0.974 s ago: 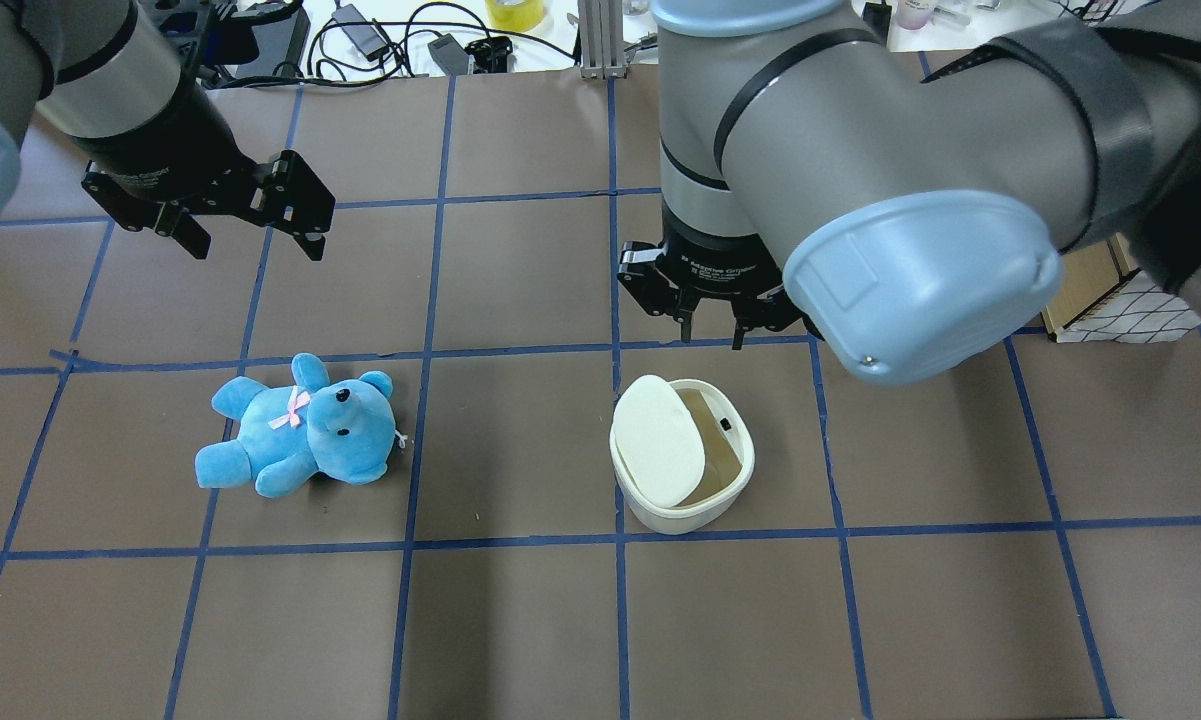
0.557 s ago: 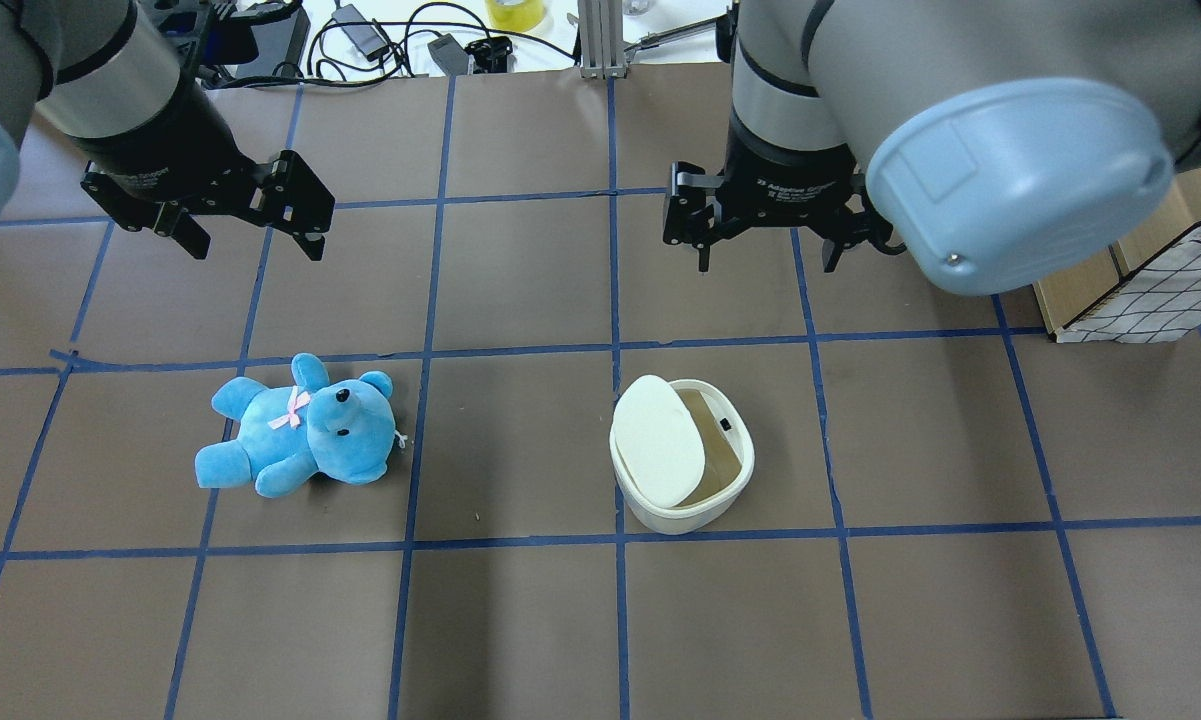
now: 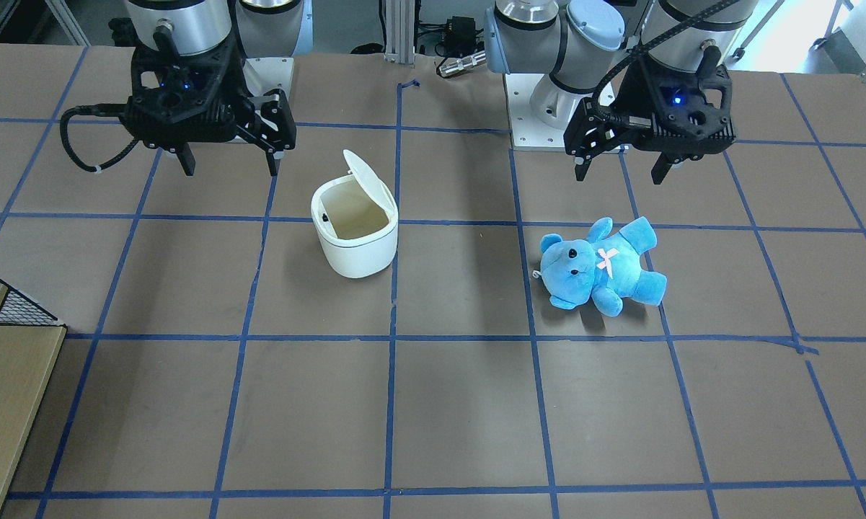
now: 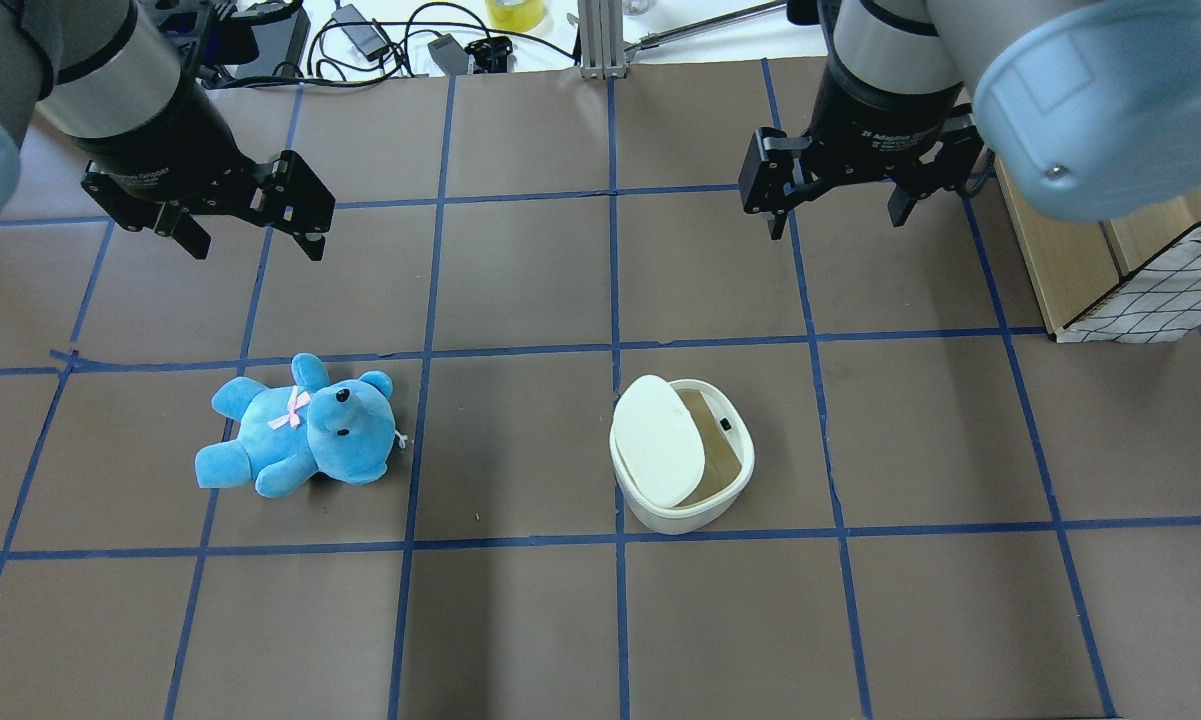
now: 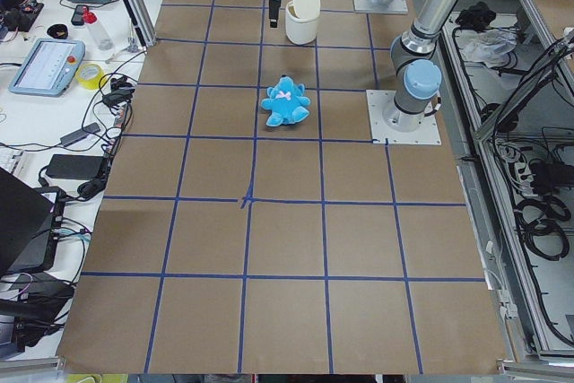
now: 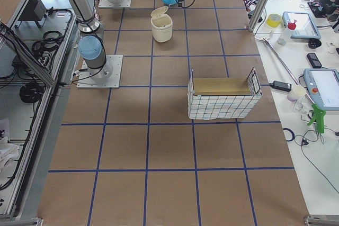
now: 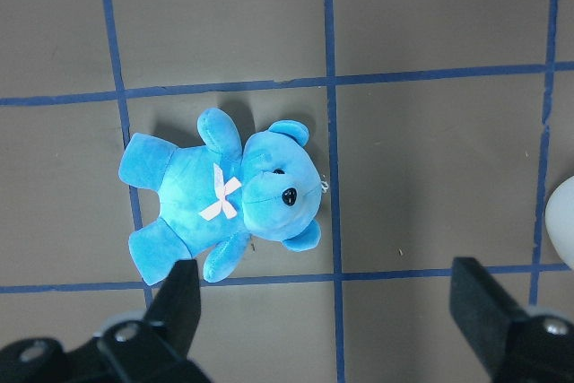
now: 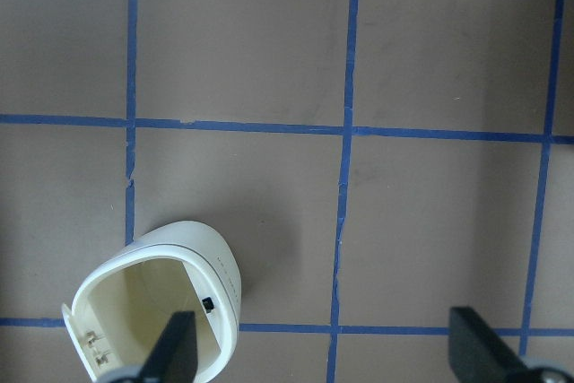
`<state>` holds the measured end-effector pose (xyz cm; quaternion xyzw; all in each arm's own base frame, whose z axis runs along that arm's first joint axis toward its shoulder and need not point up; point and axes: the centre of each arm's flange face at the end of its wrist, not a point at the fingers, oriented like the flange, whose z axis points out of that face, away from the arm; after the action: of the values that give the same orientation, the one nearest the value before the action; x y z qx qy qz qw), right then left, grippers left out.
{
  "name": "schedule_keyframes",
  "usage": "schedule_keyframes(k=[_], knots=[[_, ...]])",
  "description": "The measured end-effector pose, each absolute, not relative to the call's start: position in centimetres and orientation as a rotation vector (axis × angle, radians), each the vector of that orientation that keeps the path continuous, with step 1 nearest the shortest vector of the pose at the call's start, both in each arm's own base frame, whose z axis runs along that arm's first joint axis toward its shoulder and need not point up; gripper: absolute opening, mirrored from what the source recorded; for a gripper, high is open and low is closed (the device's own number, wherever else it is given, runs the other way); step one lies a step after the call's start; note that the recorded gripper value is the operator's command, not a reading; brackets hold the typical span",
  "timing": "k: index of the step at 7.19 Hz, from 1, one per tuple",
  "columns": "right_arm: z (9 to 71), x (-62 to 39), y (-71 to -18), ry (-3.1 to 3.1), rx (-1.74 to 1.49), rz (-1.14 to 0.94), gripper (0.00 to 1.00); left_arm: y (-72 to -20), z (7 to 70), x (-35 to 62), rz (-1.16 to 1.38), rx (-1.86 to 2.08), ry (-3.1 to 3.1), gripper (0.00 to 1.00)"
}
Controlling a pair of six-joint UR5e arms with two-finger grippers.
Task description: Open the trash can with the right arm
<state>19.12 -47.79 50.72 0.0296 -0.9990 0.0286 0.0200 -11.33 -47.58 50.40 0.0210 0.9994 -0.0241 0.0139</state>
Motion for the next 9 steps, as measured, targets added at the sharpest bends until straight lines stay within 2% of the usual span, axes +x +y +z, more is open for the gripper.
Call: schedule_keyframes(k=[4,9], knots=[[51.3,14.0,-49.6,-3.139,0.025,0.085,1.0,-47.6,50.4,-11.3,-0.076,0.066,3.112,1.0],[51.6,12.5,-49.5,-3.132,-0.099,0.007,1.0,-47.6,50.4,-11.3,-0.075,0.065,3.112,1.0]])
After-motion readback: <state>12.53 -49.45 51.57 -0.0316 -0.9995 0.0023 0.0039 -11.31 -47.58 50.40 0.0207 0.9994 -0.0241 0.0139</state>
